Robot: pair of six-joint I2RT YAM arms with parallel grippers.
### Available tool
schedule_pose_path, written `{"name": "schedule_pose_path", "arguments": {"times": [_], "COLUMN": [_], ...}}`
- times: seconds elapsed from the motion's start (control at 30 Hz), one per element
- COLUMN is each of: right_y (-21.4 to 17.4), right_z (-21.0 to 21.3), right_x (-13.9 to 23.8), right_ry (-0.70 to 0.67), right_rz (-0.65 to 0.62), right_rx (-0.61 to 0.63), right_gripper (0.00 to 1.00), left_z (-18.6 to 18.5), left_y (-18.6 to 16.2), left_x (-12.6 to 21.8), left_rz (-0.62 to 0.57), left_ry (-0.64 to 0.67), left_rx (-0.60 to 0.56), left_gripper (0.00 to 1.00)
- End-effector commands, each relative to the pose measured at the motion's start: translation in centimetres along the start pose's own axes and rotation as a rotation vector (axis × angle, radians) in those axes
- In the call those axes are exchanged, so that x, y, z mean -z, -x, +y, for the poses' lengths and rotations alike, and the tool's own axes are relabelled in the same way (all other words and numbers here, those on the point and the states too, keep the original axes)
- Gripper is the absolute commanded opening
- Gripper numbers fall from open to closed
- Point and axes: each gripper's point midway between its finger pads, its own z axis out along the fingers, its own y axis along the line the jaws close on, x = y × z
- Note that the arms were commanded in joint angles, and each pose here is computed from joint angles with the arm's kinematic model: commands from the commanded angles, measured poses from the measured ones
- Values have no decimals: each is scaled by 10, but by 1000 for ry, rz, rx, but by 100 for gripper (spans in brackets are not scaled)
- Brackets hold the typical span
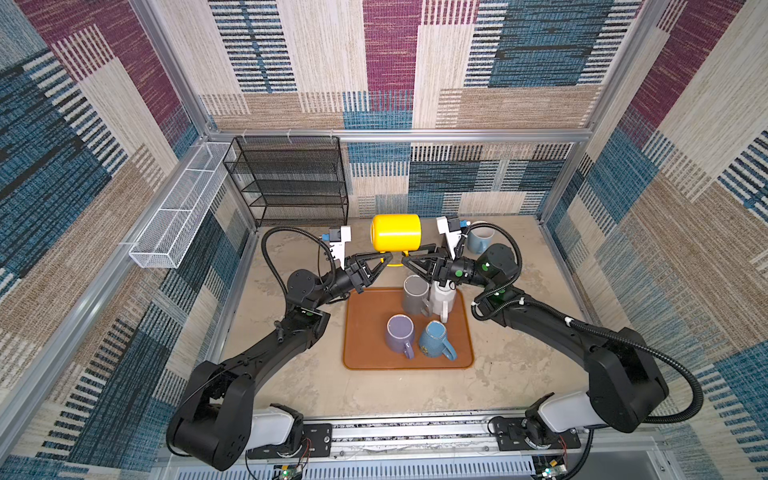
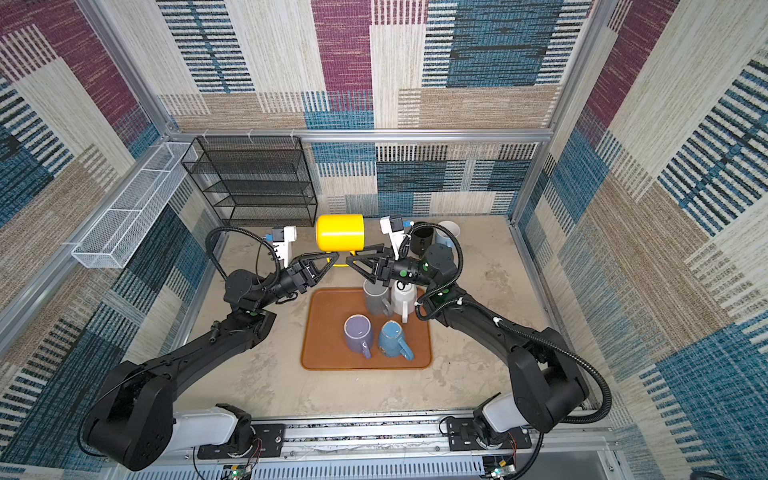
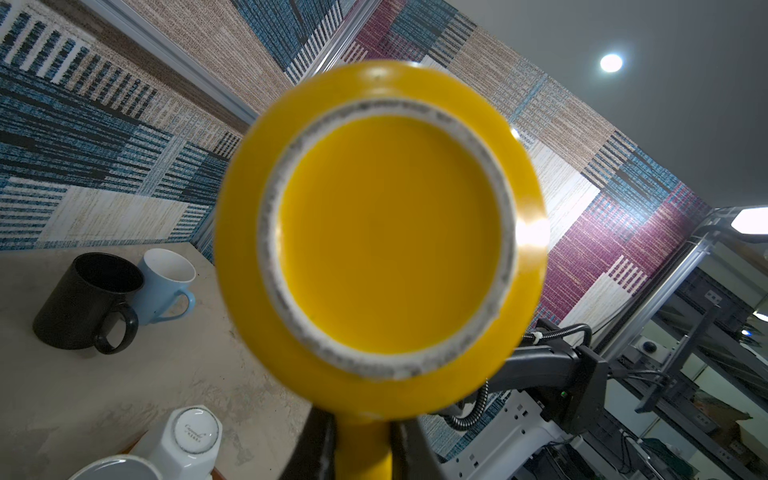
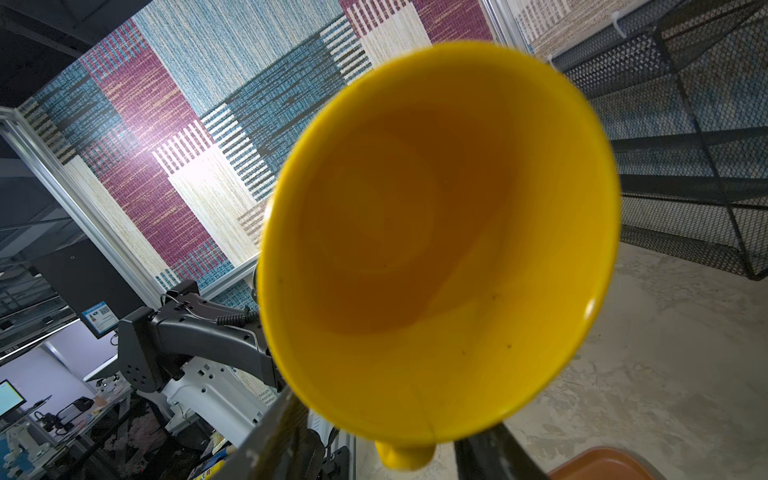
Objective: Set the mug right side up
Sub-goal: 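Close the right gripper on the yellow mug's handle held by the left gripper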
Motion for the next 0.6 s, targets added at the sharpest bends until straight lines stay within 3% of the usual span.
{"name": "schedule_pose_path", "arguments": {"times": [0.0, 0.23, 0.57], "right_y": [14, 15, 26], "right_z": [16, 20, 31], "right_x": [-2, -7, -4], "right_ry": [54, 76, 94], "right_rz": [-39, -35, -76], "right_rx": [38, 31, 38], "right_gripper": [53, 45, 25], "left_z": [-22, -20, -18], "left_y": [14, 11, 6], "left_x": [0, -1, -2], "left_rz": [-56, -49, -36], "left_ry": [-77, -84, -83], "left_rx": [-68, -61, -62], "left_gripper": [0, 0, 0]}}
